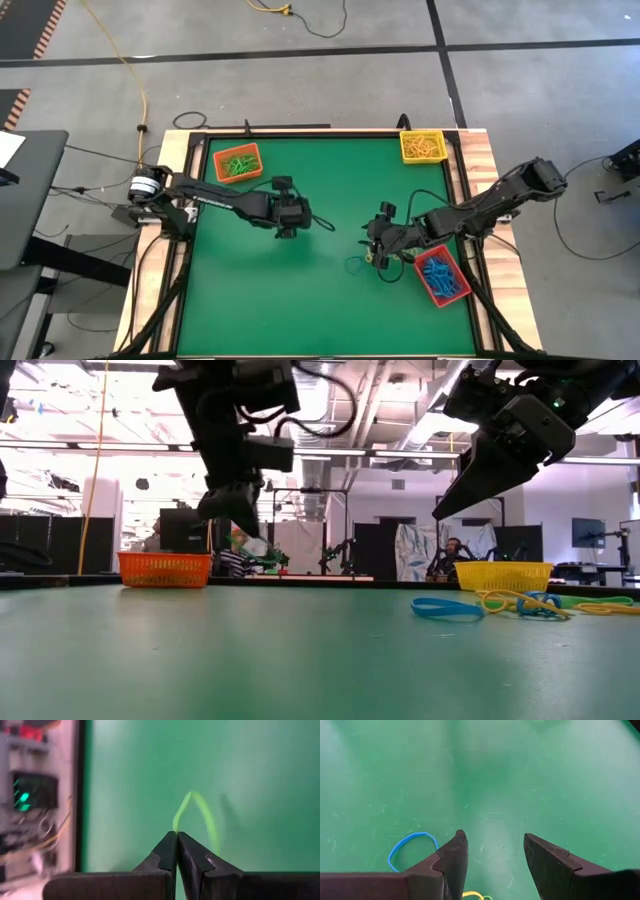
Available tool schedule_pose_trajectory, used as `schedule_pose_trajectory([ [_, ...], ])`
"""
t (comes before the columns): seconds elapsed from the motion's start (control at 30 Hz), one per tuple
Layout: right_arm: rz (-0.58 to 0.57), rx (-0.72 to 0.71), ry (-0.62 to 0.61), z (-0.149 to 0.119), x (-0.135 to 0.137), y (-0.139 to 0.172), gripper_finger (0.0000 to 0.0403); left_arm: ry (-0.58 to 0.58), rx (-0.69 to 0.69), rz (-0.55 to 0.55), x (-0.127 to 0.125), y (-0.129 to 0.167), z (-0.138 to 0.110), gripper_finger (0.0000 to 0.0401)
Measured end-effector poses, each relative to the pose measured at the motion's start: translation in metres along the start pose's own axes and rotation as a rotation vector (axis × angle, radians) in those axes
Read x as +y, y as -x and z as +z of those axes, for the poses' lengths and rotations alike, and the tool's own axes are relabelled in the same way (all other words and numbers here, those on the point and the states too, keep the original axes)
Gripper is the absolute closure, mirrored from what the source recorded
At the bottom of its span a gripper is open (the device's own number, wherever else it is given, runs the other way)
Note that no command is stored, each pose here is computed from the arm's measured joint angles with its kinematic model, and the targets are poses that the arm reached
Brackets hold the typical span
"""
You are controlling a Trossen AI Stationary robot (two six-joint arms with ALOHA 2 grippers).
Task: Sort rubber bands into baskets
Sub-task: Put the green rubber band into the orange bin
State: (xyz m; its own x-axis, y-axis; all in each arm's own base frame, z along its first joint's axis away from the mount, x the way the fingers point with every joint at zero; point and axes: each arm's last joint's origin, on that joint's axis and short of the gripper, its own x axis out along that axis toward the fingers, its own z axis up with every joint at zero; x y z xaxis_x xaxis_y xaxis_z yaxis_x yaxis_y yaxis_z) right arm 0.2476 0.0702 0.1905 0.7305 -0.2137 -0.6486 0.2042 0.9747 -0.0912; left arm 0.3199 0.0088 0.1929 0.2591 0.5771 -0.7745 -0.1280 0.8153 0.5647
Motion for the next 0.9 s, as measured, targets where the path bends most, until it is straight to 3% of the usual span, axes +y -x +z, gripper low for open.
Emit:
schedule_pose_trajectory([
  [0.17, 0.001, 0.000, 0.000, 0.000, 0.000, 0.000, 0.0184, 0.043, 0.094, 0.058, 0.025, -0.006, -0.014, 0.0401],
  [0.33, 0.002, 0.000, 0.002, 0.000, 0.001, 0.000, 0.0184, 0.127, 0.098, 0.086, 0.053, -0.004, -0.032, 0.0401],
  [0.73, 0.003, -0.005, 0.013, 0.000, 0.000, 0.000, 0.0184, 0.429, 0.076, 0.118, 0.114, 0.006, -0.106, 0.0401],
  [0.9, 0.007, -0.020, 0.006, 0.002, 0.001, 0.000, 0.0184, 0.499, 0.182, 0.118, 0.125, -0.011, -0.137, 0.0401],
])
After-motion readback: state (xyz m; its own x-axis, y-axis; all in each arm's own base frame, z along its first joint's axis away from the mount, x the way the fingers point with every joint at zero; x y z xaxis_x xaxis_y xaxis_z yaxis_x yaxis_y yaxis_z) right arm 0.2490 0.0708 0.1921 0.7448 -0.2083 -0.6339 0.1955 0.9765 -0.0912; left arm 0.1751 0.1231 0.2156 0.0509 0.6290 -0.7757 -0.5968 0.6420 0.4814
